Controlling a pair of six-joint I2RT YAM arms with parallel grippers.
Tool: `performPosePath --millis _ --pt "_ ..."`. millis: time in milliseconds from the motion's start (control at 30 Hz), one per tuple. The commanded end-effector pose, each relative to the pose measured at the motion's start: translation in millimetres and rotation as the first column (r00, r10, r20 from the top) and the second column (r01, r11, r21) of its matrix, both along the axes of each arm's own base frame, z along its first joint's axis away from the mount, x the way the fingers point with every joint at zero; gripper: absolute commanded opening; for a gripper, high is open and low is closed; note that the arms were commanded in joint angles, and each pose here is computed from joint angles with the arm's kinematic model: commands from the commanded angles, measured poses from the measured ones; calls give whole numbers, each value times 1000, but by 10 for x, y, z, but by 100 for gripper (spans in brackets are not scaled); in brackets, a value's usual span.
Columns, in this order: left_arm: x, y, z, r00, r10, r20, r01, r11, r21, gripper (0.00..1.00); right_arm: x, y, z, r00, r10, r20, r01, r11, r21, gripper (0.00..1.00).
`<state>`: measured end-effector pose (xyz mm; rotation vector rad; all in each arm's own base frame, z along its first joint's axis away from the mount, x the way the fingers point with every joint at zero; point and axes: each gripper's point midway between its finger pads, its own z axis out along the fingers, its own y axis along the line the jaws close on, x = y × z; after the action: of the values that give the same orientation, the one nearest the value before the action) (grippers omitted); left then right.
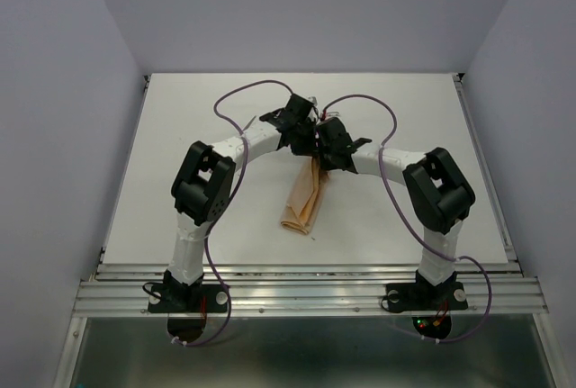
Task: Fold the napkin into a case and place the utensils inside
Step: Stuff the top corner of the smaller-rectangle-folded napkin into the folded napkin.
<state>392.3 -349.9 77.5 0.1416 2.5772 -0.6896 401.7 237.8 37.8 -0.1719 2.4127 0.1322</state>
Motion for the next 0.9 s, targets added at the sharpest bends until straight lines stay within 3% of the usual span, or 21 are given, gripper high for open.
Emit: performPosePath --millis 0,867 --pt "-41 -34 177 1000 -12 26 13 999 -36 0 144 95 251 996 -24 89 20 998 52 3" --pt "-185 19 -159 997 -67 -42 66 998 -5 0 140 96 477 986 -144 86 116 954 275 1"
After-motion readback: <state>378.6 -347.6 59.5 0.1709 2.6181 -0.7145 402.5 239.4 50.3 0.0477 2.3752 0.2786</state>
